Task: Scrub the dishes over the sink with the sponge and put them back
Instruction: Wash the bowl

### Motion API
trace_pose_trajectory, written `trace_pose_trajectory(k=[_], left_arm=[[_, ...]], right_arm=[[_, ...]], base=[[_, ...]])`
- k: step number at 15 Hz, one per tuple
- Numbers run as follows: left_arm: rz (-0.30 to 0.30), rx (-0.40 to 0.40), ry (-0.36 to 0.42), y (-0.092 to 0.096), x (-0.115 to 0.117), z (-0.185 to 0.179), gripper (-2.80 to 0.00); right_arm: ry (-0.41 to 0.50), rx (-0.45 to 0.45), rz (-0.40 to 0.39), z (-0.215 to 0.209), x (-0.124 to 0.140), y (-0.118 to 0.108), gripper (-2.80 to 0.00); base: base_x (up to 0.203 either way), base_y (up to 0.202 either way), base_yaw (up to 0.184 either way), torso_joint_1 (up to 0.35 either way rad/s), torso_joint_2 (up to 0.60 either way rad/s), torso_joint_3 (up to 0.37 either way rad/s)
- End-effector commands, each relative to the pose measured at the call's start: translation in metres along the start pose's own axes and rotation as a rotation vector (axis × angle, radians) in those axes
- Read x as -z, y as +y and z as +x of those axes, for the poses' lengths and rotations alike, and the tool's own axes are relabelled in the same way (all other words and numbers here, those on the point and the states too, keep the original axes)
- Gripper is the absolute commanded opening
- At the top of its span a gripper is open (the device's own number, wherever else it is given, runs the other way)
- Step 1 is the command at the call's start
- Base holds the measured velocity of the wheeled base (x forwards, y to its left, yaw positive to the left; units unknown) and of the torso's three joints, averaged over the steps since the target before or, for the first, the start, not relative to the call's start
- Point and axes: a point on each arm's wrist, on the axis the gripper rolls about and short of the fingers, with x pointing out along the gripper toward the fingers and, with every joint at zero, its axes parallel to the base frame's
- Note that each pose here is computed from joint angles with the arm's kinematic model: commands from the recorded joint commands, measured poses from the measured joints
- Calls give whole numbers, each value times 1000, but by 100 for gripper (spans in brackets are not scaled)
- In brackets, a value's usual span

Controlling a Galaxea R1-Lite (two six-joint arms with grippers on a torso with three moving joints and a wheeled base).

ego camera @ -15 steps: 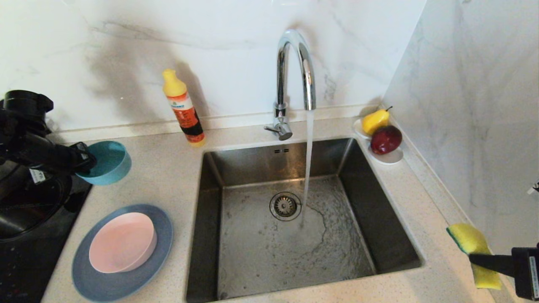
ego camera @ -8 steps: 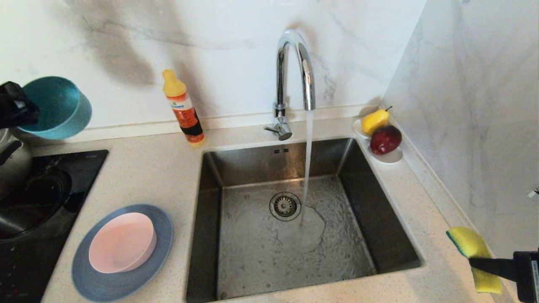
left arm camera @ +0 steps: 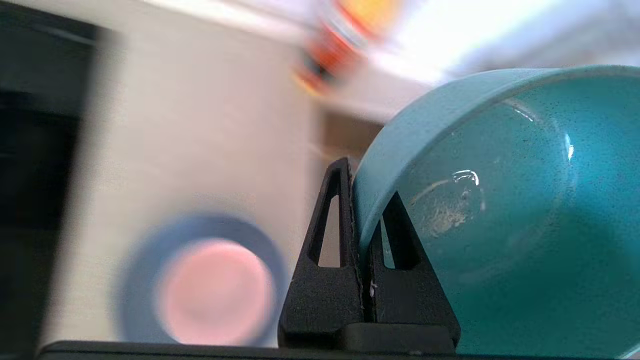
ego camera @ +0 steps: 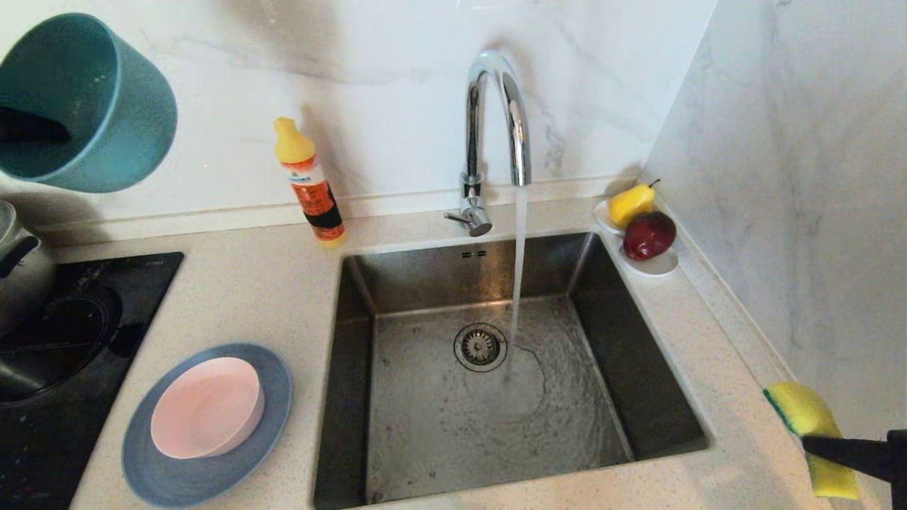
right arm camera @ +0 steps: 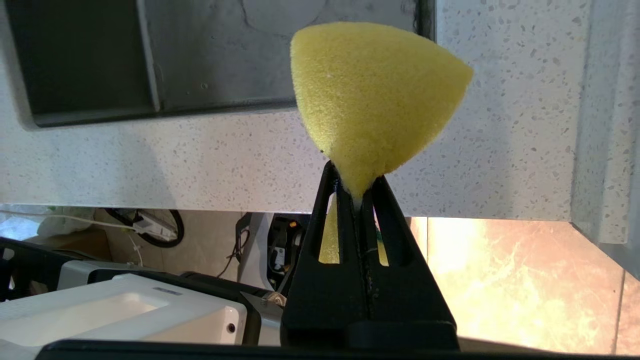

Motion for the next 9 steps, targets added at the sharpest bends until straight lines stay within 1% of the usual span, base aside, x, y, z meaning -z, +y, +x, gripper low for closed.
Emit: trace_pose_trajectory(k=[1,3,5,7,9], left_arm=[[43,133,119,-21,24,6,-280],[87,198,254,-36,50,25,-280],[125,197,366,-52,79,54,-280],[157,205,415,-62,107,75,-280],[193,196,451,-75,142,100,-280]], right_arm=[[-19,-6,2,-4,-1,1,-280],[-22,-8,0,-5,-1,1,-280],[-24,-8,2,-5,-2,1,-280],[-19,-5,2,-4,-1,0,-280],[-14,1,3,-2,-1,0,-280]], base=[[0,0,0,0,0,0],[0,0,0,0,0,0],[0,0,0,0,0,0],[0,0,0,0,0,0],[0,0,0,0,0,0]])
